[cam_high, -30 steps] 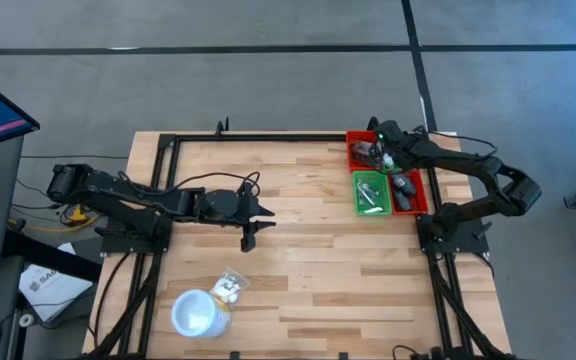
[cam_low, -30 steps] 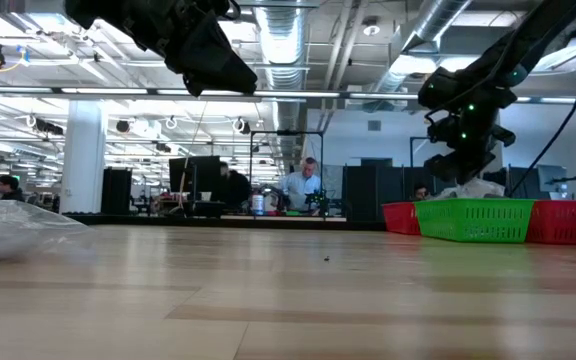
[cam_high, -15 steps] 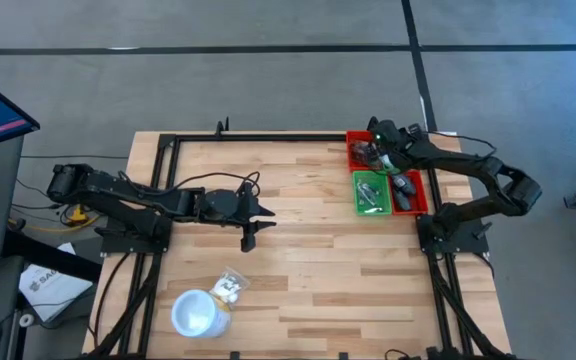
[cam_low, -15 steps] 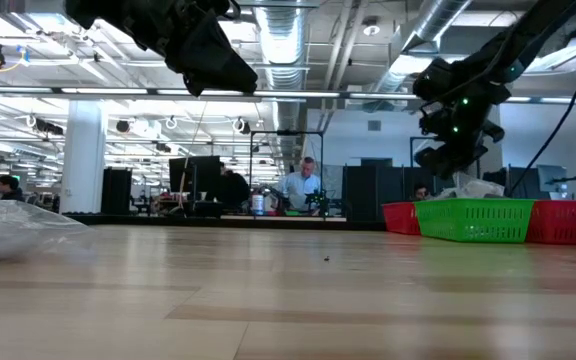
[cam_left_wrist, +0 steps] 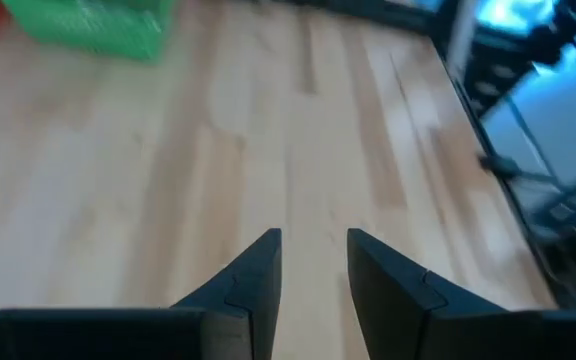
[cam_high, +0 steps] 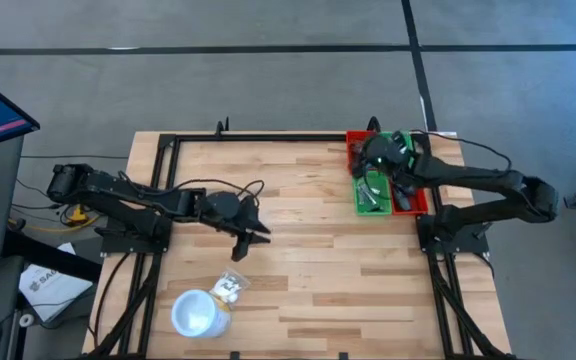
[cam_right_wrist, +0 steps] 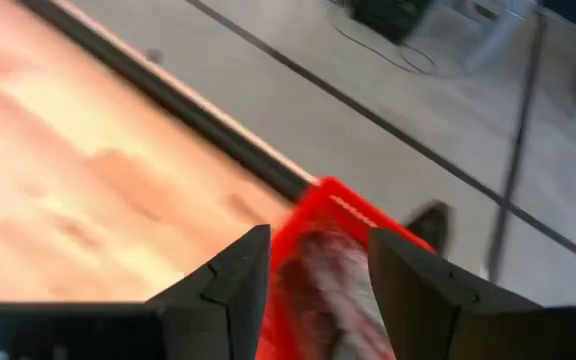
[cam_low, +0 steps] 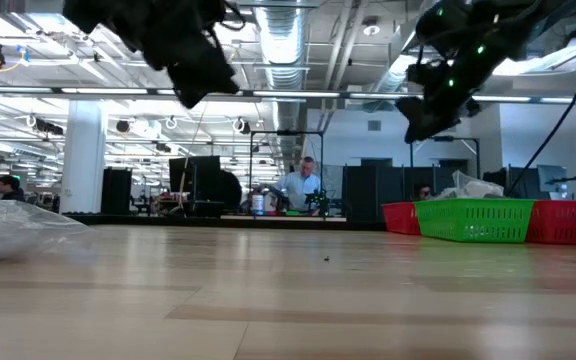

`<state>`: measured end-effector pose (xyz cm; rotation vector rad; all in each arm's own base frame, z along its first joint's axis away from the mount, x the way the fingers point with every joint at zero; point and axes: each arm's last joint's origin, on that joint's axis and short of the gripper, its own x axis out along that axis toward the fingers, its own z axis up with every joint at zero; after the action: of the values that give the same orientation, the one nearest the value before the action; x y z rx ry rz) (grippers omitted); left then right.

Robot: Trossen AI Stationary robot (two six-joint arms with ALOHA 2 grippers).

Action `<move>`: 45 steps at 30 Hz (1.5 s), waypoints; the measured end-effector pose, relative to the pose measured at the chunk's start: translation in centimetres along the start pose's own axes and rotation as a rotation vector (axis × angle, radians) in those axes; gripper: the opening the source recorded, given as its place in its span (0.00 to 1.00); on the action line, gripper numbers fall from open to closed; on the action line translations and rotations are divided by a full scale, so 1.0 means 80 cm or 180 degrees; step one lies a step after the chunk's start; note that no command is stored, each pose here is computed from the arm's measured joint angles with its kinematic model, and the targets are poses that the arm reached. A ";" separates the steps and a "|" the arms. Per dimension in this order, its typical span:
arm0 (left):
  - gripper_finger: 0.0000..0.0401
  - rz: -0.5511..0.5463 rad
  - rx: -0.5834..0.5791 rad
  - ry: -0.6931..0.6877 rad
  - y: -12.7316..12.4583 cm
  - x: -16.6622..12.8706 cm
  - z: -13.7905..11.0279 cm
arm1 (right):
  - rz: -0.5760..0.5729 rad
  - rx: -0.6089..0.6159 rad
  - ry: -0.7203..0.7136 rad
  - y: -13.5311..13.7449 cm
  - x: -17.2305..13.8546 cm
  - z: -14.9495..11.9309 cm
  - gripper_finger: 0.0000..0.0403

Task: Pick & Place Travel size toiletries
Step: Put the white cotton pack into the top green bin

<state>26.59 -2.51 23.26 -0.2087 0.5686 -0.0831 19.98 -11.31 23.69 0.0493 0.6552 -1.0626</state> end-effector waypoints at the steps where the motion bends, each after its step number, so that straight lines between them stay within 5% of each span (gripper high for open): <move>1: 0.27 -0.0074 -0.0049 0.0106 -0.001 0.000 -0.004 | 0.0079 -0.0028 -0.0048 0.005 -0.007 0.001 0.40; 16: 0.27 -0.0505 -0.0751 0.0990 -0.014 0.006 -0.091 | 0.0535 -0.0256 -0.0261 0.040 -0.041 -0.003 0.39; 45: 0.27 -0.0964 -0.0748 0.1388 -0.041 0.052 -0.135 | 0.0530 -0.0260 -0.0252 0.040 -0.040 -0.003 0.39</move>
<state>24.18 -8.12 12.88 -0.5124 0.9796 -0.3626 21.48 -7.05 24.32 -0.0091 0.6113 -0.8724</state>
